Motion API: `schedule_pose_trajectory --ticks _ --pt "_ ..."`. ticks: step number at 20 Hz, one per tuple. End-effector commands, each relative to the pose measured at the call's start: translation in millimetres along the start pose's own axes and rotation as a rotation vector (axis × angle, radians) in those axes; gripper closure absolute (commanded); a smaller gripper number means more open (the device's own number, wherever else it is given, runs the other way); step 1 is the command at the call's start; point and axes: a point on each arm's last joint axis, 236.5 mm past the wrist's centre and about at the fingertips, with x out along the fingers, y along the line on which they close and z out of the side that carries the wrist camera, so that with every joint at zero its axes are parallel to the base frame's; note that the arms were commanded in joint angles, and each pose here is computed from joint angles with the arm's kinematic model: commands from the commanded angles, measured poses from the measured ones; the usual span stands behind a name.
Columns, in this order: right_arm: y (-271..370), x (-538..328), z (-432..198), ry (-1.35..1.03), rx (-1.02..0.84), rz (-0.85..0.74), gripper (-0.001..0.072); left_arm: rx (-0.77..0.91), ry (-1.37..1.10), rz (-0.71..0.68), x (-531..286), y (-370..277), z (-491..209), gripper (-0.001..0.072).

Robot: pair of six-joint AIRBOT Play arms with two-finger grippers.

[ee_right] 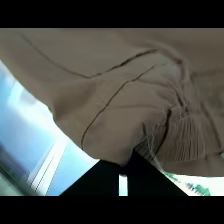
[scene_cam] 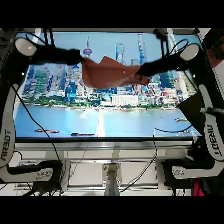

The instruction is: Fold the clothes and pants, and hang the long-sleeved shirts on hangers.

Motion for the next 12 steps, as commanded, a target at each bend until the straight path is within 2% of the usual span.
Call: schedule_pose_trajectory --ticks 1,6,10,12 --pt "35.1 22.2 -100.1 0.23 0.111 0.073 0.0704 -0.044 0.18 0.046 3.2 14.7 -98.3 0.0706" --pt "100.7 30.6 -198.6 0.366 0.156 0.144 0.0703 -0.056 0.284 0.089 -18.1 17.8 -194.1 0.0706" --pt "124.5 26.8 -261.3 0.456 0.209 0.142 0.0702 -0.031 0.241 0.083 -36.8 6.6 -196.1 0.0706" --pt "124.3 26.5 -270.2 0.44 0.248 0.126 0.0703 -0.02 0.206 0.081 -41.4 1.2 -182.9 0.0707"
